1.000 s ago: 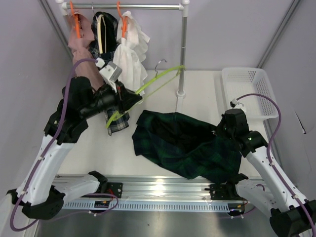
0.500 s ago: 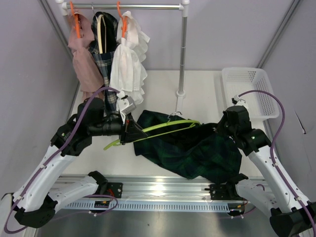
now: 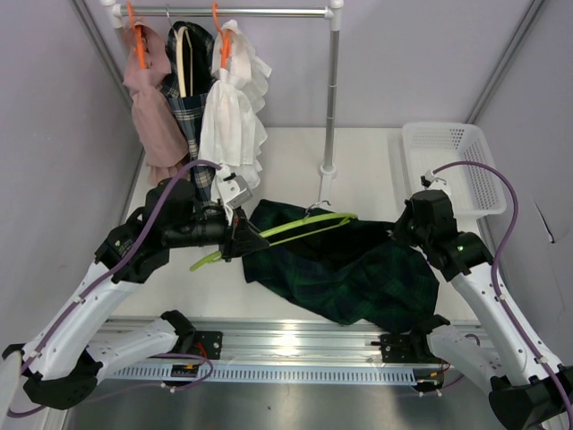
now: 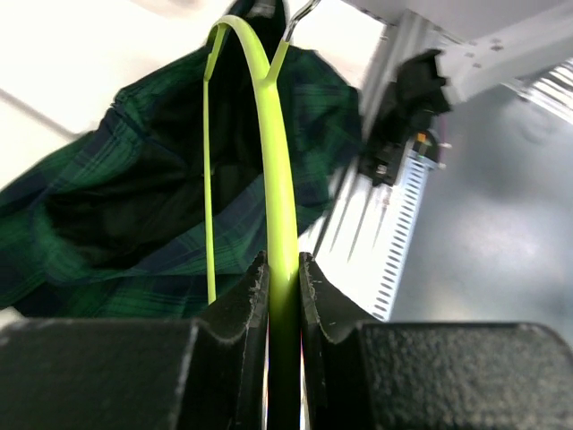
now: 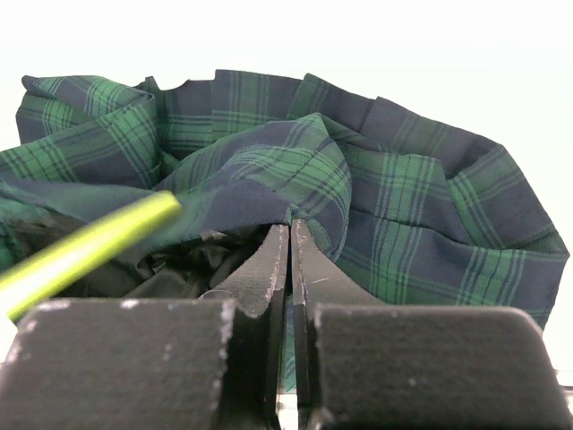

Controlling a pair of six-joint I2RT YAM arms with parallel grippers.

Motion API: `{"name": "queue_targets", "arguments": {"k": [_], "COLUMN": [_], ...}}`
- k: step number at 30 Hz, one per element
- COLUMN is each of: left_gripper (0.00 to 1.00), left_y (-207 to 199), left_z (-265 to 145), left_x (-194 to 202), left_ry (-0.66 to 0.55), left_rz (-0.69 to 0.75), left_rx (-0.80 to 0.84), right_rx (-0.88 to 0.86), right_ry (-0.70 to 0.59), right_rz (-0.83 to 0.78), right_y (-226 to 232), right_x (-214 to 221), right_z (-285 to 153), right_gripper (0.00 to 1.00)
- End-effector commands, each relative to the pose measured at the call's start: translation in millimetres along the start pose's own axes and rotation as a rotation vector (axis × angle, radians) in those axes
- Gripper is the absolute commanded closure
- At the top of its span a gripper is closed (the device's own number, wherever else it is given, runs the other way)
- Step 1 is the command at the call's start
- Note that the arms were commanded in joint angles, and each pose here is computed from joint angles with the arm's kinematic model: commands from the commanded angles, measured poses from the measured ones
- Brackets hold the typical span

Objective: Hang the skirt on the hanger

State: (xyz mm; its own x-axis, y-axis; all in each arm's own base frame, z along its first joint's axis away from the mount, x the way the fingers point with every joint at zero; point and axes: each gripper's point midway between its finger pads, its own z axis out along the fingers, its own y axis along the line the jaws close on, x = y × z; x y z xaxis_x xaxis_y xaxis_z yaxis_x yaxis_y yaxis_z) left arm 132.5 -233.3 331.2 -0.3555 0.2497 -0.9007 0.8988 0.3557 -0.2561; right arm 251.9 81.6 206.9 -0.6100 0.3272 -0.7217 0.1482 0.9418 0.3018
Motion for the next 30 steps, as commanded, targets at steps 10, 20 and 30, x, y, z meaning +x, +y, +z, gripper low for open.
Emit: {"name": "queue_targets", "arguments": {"k": [10, 20, 30], "left_gripper": [1.0, 1.0, 1.0], "left_y": [3, -24, -30], "left_z": [-21, -24, -17], "left_x": [-53, -51, -17], "left_ry": [-0.208, -0.212, -0.088], "left_rz": [0.098, 0.136, 0.101], "left_rx": [-0.099, 0.048, 0.124], "right_rx": [-0.015, -0.014, -0.022], "right_ry": [-0.045, -0.039, -0.059], "right_rz": [-0.004, -0.002, 0.002], "right_y": [4, 4, 7], "right_x": [-14, -13, -21], "right_z": [-9, -5, -9], "right_gripper": [1.0, 1.0, 1.0]}}
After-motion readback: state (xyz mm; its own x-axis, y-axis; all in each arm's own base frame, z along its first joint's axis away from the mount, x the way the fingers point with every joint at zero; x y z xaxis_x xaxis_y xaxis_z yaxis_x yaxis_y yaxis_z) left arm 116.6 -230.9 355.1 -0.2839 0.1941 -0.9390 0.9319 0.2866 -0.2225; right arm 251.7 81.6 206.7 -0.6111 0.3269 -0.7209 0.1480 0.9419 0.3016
